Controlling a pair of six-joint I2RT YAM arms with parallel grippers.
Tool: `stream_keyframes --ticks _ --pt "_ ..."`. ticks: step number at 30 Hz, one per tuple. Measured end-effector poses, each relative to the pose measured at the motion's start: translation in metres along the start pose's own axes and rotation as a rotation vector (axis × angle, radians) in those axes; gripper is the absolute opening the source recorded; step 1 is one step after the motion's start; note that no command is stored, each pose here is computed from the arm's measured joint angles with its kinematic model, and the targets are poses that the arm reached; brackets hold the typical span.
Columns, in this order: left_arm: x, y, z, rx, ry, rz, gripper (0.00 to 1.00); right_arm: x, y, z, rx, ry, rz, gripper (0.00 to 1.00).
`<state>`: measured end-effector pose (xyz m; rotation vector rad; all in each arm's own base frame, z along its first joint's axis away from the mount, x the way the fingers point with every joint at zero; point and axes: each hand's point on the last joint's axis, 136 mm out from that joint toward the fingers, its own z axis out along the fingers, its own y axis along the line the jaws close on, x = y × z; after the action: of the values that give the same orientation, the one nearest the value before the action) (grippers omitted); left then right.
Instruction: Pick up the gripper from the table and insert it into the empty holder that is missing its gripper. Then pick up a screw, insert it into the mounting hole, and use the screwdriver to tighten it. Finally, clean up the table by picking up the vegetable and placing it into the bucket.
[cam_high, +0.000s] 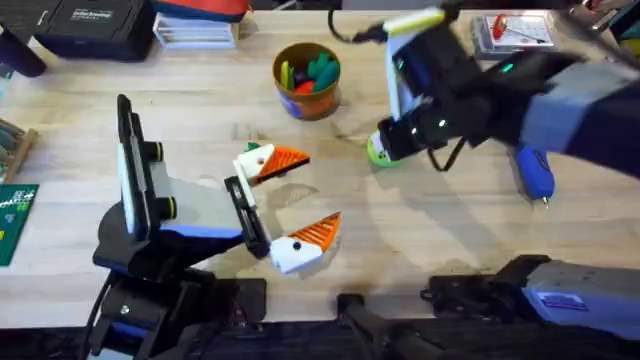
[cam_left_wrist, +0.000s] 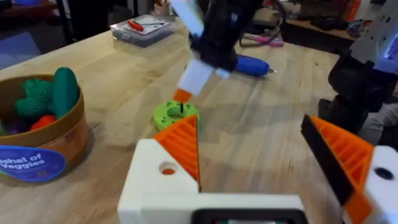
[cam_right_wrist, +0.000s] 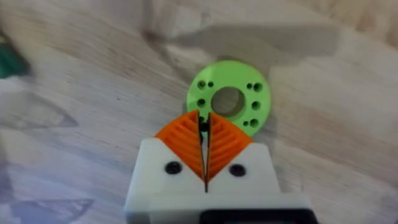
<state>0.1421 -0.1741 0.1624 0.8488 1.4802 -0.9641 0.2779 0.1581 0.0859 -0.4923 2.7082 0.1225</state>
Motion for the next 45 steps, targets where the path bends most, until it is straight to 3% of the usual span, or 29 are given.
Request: stream_keyframes --ticks 9,15,20,28,33,45 --pt "0.000 0.000 0.000 0.000 0.000 0.000 0.986 -0.040 0.014 -0.078 -0.040 -0.071 -0.074 0.006" --pt "0.000 0.000 0.000 0.000 0.000 0.000 0.986 -0.065 0.075 -0.127 -0.179 -0.184 -0.256 0.006" --pt "0.000 0.000 0.000 0.001 0.000 0.000 0.986 -0.071 0.126 -0.158 -0.284 -0.272 -0.379 0.006" --pt "0.000 -0.002 0.000 0.012 0.002 -0.002 0.986 -0.059 0.175 -0.169 -0.372 -0.311 -0.490 0.006" --pt "0.001 -0.003 0.000 0.019 0.003 -0.002 0.986 -0.052 0.200 -0.155 -0.396 -0.285 -0.537 0.006" --pt "0.001 -0.004 0.000 0.023 0.003 -0.003 0.987 -0.041 0.216 -0.141 -0.403 -0.240 -0.570 0.005"
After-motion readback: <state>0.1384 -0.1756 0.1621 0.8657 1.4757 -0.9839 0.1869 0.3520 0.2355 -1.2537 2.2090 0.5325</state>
